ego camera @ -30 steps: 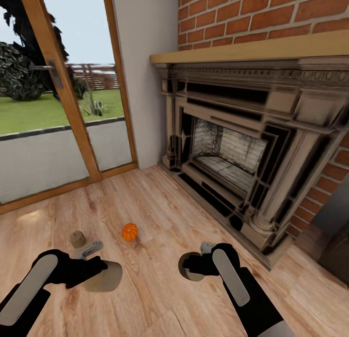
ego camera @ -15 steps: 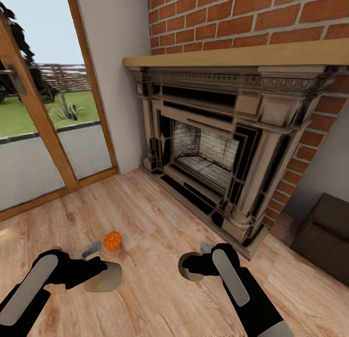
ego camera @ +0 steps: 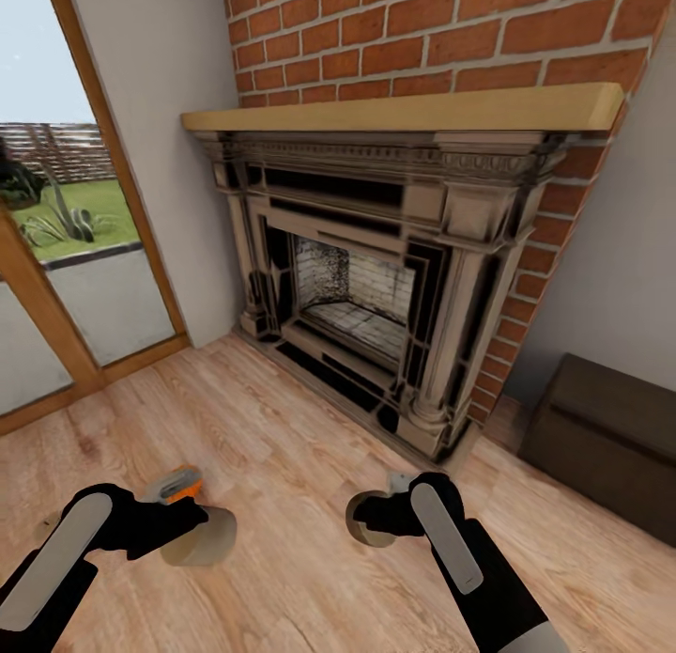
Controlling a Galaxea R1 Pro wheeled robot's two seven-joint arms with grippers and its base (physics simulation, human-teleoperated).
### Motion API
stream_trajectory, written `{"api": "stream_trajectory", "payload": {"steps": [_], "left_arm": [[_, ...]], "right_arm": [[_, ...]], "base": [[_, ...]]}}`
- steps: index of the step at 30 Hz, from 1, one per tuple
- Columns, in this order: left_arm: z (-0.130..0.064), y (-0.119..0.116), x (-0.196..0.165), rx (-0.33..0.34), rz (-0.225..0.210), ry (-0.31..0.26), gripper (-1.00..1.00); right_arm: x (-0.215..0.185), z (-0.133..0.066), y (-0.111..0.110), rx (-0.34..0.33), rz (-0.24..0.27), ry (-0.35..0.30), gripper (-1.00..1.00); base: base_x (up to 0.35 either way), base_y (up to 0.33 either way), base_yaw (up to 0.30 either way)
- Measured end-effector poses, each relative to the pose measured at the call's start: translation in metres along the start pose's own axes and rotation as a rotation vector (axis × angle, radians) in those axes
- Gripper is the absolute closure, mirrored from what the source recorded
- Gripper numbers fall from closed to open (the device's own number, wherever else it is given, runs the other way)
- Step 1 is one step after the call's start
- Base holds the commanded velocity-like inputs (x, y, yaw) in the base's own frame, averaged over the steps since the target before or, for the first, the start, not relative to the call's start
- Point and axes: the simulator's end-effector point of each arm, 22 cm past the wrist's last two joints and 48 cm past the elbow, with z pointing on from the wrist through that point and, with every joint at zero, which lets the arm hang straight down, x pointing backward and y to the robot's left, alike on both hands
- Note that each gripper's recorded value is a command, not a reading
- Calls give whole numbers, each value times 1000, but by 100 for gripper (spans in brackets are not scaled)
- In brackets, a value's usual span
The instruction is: Place each of the two pumpkins and all three candles from the living room inside a cabinet in the living room (use any cabinet), then make sure every cabinet is closed, and position the cauldron so it is next to a table in the living room.
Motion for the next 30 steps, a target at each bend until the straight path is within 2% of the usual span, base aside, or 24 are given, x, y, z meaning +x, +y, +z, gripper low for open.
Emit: {"api": "stream_trajectory", "payload": {"steps": [6,22,30], "left_arm": [[0,0,0,0,0,0,100],[0,0,0,0,0,0,100],[0,0,0,0,0,1,100]], "right_arm": [[1,1,0,1,0,2,100],[1,1,-1,1,2,3,100],[1,1,-1,0,3,2,100]], "base": [[-91,0,-277],[-248,0,-277],[-70,0,-277]]}}
